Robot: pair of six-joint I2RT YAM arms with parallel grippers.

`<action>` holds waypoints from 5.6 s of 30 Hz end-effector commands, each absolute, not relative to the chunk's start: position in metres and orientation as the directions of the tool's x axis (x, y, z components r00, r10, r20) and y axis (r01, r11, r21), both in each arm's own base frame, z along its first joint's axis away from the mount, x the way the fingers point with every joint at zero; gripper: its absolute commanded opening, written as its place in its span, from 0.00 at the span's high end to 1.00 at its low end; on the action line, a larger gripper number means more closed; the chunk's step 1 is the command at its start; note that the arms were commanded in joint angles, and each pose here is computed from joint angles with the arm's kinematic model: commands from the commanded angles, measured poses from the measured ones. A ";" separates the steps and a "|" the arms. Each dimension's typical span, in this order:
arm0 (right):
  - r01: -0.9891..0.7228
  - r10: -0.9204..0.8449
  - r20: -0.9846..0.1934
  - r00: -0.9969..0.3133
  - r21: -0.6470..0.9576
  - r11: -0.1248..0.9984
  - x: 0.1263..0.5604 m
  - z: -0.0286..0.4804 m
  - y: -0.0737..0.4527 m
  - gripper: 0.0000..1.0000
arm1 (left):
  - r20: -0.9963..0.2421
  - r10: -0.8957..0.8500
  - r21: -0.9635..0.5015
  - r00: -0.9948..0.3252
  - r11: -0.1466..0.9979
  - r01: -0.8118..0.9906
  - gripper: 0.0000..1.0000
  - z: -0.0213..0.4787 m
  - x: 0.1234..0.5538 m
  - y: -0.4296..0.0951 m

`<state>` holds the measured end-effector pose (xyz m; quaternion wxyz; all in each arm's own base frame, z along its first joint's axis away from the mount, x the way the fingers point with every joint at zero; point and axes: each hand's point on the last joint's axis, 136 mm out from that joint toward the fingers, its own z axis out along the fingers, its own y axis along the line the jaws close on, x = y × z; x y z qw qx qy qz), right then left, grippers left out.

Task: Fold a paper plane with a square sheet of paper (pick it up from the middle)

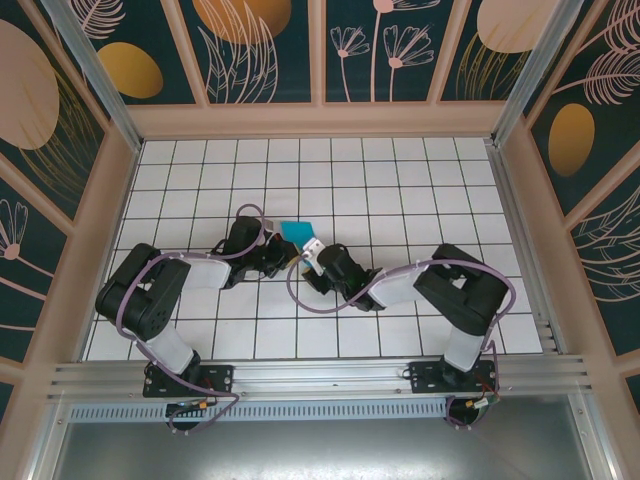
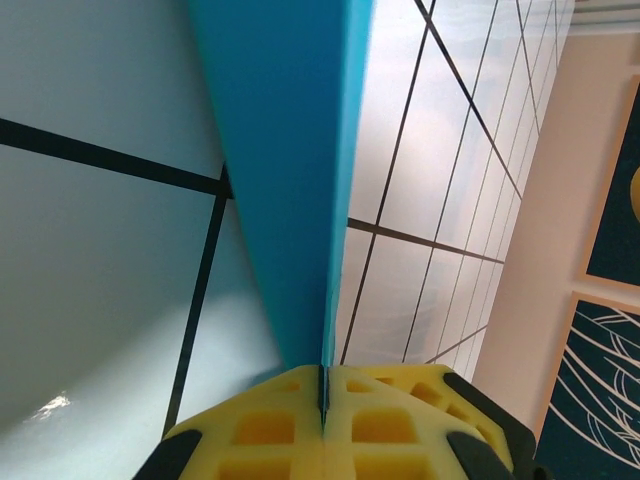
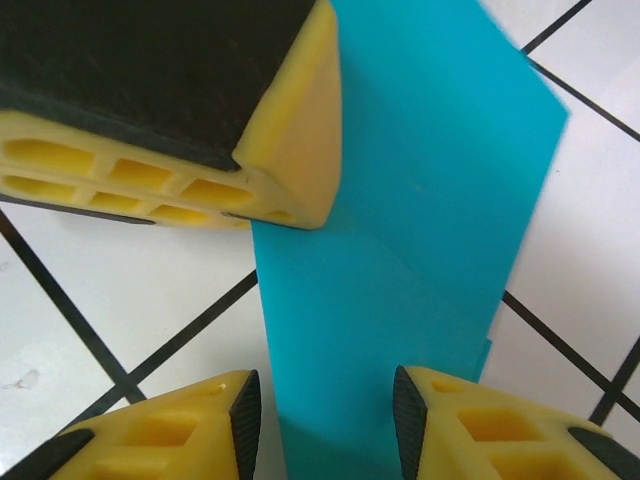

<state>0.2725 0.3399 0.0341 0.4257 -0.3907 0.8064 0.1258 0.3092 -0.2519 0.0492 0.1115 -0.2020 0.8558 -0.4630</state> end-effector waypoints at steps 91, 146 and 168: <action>-0.544 -0.287 -0.464 -0.838 0.679 0.492 0.263 0.009 0.376 1.00 | -0.123 -0.481 -0.877 -0.868 0.462 -0.132 0.59 0.051 0.294 -0.229; -0.524 -0.291 -0.436 -0.852 0.720 0.455 0.264 0.051 0.376 0.75 | -0.143 -0.494 -0.832 -0.858 0.529 -0.166 0.83 0.022 0.304 -0.224; -0.437 -0.290 -0.330 -0.898 0.728 0.528 0.252 0.047 0.361 0.75 | -0.128 -0.485 -0.829 -0.865 0.531 -0.175 0.83 0.016 0.299 -0.224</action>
